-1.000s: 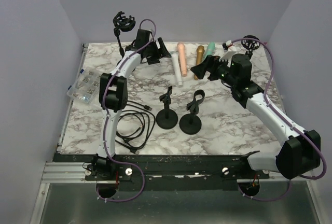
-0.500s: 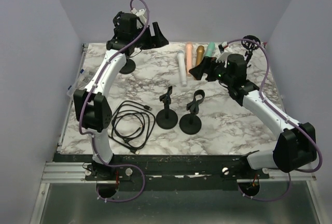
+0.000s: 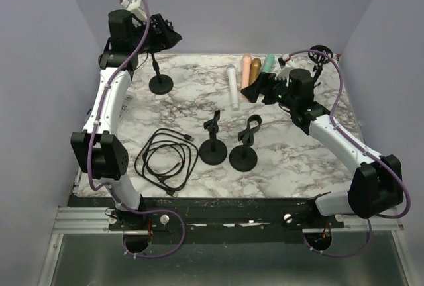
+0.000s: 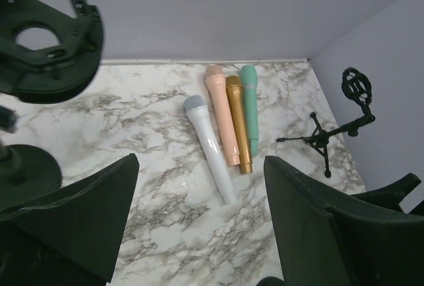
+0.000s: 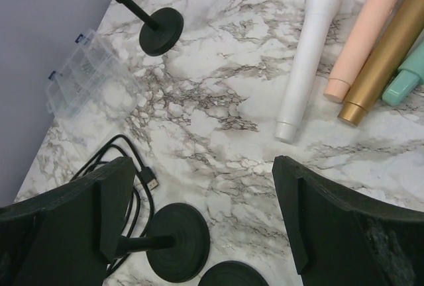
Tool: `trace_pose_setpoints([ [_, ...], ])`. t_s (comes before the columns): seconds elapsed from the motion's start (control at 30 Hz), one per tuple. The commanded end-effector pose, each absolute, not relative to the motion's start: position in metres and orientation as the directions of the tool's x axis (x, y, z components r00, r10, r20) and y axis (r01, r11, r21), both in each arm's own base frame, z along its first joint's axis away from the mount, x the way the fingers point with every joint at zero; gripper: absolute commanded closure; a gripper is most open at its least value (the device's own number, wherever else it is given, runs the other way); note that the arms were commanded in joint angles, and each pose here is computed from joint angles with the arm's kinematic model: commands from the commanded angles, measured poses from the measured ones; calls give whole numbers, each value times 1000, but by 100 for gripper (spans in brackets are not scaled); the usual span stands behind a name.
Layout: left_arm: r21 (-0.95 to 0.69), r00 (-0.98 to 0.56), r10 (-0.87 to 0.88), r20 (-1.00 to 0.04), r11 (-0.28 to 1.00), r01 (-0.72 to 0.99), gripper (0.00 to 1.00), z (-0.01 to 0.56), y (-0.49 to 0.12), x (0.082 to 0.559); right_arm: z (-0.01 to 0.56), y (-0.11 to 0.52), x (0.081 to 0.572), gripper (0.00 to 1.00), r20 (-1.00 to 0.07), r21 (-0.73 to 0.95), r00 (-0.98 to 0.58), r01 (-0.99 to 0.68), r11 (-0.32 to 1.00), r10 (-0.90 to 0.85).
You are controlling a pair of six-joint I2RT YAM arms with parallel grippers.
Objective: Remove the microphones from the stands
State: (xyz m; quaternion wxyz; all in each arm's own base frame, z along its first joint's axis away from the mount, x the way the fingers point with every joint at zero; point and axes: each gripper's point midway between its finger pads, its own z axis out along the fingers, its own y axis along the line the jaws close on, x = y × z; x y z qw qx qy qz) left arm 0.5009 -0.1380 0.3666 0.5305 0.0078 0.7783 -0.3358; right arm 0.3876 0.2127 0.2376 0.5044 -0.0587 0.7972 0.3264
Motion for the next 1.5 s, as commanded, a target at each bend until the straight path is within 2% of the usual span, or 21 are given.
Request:
trace_pose_setpoints([
  [0.0, -544, -352, -428, -833, 751, 375, 25, 398, -102, 494, 243, 217, 391, 7, -852, 449, -472, -439, 778, 225],
  [0.07, -594, -356, -481, -801, 715, 369, 25, 399, -84, 495, 242, 218, 392, 7, -850, 451, -477, -440, 777, 223],
  [0.17, -673, -378, -559, -739, 648, 356, 33, 392, -67, 501, 240, 219, 393, 7, -848, 451, -483, -437, 778, 220],
  [0.37, -777, -420, -657, -626, 572, 262, 30, 368, -37, 528, 233, 218, 397, 7, -844, 443, -493, -423, 790, 209],
  [0.6, -796, -421, -684, -596, 574, 193, 30, 344, -24, 553, 229, 218, 400, 7, -842, 441, -499, -417, 795, 206],
  [0.97, -766, -399, -670, -626, 625, 152, 30, 324, -9, 572, 220, 217, 405, 8, -835, 432, -515, -399, 809, 192],
  [1.47, -762, -408, -677, -613, 643, 79, 31, 293, 2, 592, 212, 214, 412, 8, -834, 418, -520, -374, 828, 186],
])
